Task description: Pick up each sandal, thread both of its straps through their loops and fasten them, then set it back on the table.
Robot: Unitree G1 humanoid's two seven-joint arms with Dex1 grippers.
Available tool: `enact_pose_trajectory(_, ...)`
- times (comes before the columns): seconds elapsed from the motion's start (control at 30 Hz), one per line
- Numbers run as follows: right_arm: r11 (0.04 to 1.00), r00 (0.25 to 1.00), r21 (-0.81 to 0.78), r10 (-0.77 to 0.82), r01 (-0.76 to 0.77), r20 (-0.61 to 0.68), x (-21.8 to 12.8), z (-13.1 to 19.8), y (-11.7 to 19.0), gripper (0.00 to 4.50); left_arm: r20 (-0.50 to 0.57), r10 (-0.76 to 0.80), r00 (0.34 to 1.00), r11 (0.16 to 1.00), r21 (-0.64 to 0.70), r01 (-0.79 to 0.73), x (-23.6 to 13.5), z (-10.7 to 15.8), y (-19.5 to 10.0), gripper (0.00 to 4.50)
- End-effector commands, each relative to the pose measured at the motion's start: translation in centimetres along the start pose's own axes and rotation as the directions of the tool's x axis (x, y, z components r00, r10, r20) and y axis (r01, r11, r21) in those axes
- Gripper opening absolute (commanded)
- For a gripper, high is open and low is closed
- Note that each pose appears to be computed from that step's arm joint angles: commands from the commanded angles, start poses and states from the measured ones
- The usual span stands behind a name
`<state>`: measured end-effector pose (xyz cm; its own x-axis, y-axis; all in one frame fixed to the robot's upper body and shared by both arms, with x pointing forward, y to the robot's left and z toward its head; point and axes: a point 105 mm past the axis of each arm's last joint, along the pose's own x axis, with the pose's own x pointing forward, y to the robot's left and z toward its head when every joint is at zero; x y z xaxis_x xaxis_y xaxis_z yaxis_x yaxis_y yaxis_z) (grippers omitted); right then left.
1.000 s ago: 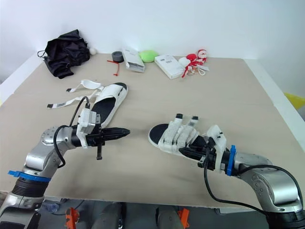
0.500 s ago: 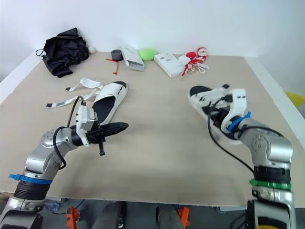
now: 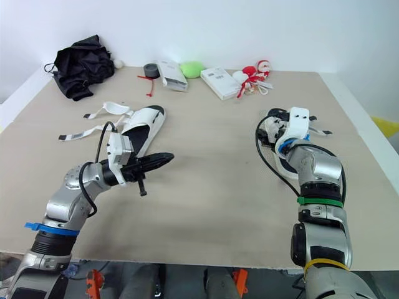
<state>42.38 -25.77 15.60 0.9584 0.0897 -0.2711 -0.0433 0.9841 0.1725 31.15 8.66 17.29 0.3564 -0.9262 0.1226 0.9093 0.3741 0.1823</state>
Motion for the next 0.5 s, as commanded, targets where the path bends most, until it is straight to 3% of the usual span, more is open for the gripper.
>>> enact_pose_trajectory(0.03,0.996,0.994,0.000,0.093,-0.093,0.048,-2.0,1.8,0.1,4.45,0.024,-0.004,1.000,0.999,0.035,0.003,0.6,0.9,0.1,0.00)
enact_pose_trajectory(0.13,0.984,0.986,-0.074,0.163,-0.161,0.021,-4.0,1.9,-0.3,4.45,0.025,0.014,1.000,1.000,0.026,-0.015,0.6,1.0,0.4,0.00)
enact_pose_trajectory(0.27,0.941,0.963,-0.212,0.243,-0.264,-0.116,-7.1,0.5,-1.6,4.45,0.029,0.046,0.999,0.999,0.014,-0.046,0.4,1.1,0.8,0.00)
enact_pose_trajectory(0.43,0.848,0.898,-0.295,0.403,-0.440,-0.180,-10.7,0.5,-0.2,4.45,0.018,0.176,0.984,0.984,-0.013,-0.175,-0.3,1.1,2.5,0.00)
enact_pose_trajectory(0.47,0.819,0.873,-0.301,0.457,-0.489,-0.173,-11.5,0.6,0.9,4.50,-0.004,0.261,0.965,0.965,-0.031,-0.261,-0.8,0.7,3.7,0.41)
enact_pose_trajectory(0.5,0.790,0.850,-0.313,0.499,-0.527,-0.171,-12.0,0.6,1.9,4.50,-0.023,0.305,0.952,0.951,-0.049,-0.306,-1.2,0.3,4.4,0.54)
